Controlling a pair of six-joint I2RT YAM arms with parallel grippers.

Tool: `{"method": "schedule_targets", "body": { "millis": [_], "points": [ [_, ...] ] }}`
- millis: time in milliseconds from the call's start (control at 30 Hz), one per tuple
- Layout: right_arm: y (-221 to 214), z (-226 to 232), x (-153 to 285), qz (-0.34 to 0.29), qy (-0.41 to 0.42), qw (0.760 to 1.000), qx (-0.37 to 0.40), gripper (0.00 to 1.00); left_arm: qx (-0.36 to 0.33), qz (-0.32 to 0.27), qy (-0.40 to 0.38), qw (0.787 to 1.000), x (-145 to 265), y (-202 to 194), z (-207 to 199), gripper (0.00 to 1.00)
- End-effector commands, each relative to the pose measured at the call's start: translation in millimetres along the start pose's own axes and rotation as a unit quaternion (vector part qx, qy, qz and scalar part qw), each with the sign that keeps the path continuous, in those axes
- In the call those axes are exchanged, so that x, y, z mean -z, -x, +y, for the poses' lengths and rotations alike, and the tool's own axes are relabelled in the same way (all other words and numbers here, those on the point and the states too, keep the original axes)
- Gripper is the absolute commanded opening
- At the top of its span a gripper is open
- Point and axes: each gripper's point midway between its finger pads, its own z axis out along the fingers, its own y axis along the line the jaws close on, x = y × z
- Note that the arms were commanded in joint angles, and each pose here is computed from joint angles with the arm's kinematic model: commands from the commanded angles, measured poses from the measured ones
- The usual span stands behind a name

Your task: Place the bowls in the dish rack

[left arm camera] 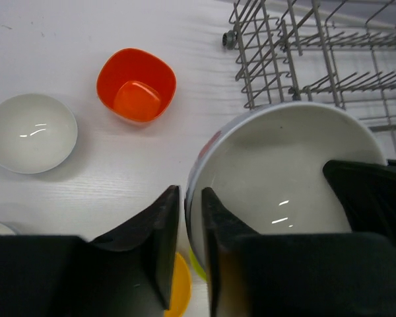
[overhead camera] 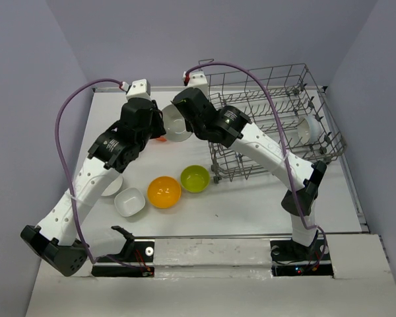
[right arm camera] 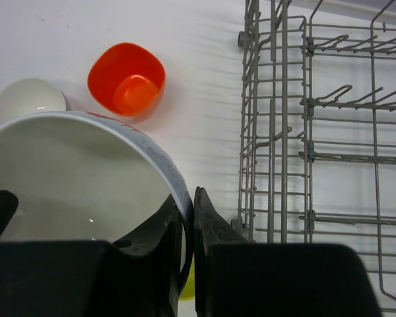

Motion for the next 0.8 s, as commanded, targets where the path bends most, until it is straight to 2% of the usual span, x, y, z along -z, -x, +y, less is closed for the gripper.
{"method": "schedule_targets", "body": {
  "millis": [0,33,67,167,300,500,700,733,767],
  "points": [
    [30,-10,13,-0.046,-0.018,0.998,-0.027,0.01,0.034,-0.081,-0.043,0.995,27,51,-15,0.41],
    [35,-13,16,-0.052,-0.021,0.998,-0.031,0.01,0.033,-0.082,-0.045,0.995,27,52,-16,0.52],
    [38,-15,18,-0.057,-0.024,0.998,-0.029,0.01,0.031,-0.083,-0.046,0.995,27,53,-16,0.57],
    [49,-26,27,-0.073,-0.037,0.996,-0.032,0.01,0.023,-0.089,-0.053,0.994,29,58,-19,0.71],
    [65,-51,42,-0.101,-0.078,0.991,-0.034,0.01,0.018,-0.106,-0.061,0.992,41,69,-19,0.85],
    [102,-134,81,-0.164,-0.208,0.963,-0.05,0.01,0.017,-0.156,-0.073,0.985,74,87,-8,0.89],
    [117,-261,107,-0.185,-0.373,0.906,-0.078,0.01,0.007,-0.145,-0.119,0.982,81,67,-14,0.91],
    [125,-289,118,-0.207,-0.402,0.886,-0.106,0.01,0.003,-0.141,-0.118,0.983,77,60,-12,0.91],
    [111,-301,112,-0.179,-0.433,0.881,-0.06,0.01,0.0,-0.138,-0.115,0.984,74,56,-11,0.91]
  ]
}}
